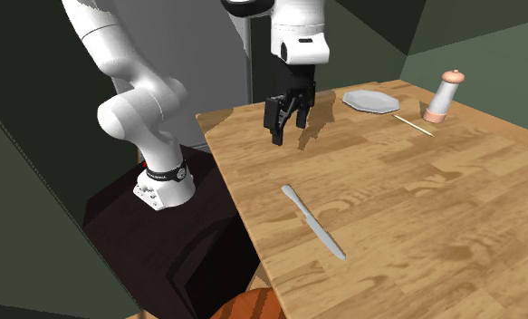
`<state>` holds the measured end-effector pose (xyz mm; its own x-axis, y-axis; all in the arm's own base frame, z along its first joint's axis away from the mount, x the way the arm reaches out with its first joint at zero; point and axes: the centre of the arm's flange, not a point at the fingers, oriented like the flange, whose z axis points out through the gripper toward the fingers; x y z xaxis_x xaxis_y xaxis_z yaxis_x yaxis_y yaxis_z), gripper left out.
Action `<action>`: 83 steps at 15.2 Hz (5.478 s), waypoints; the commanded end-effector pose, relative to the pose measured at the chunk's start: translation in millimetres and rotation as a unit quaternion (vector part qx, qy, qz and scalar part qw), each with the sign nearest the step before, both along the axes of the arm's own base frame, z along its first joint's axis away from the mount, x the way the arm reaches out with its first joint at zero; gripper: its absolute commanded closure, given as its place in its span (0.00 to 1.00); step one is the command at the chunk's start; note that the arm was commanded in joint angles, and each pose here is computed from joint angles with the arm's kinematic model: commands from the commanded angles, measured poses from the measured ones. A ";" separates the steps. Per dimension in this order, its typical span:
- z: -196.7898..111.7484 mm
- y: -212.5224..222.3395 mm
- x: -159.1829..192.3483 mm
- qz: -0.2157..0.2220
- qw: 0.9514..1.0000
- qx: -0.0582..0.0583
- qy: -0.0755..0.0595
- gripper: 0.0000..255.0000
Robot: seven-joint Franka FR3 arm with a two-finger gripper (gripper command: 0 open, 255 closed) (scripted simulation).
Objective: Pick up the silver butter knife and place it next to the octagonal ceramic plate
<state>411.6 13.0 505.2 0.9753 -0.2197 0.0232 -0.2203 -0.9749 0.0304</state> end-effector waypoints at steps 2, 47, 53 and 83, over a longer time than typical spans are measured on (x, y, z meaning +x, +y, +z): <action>-31.5 -11.2 23.9 -0.054 0.999 0.002 0.002 0.00; -112.2 -61.9 91.6 -0.217 0.976 0.010 0.012 1.00; -81.7 -61.9 91.6 -0.217 0.976 0.010 0.012 1.00; -80.8 334.0 85.2 -0.217 0.976 0.010 0.012 1.00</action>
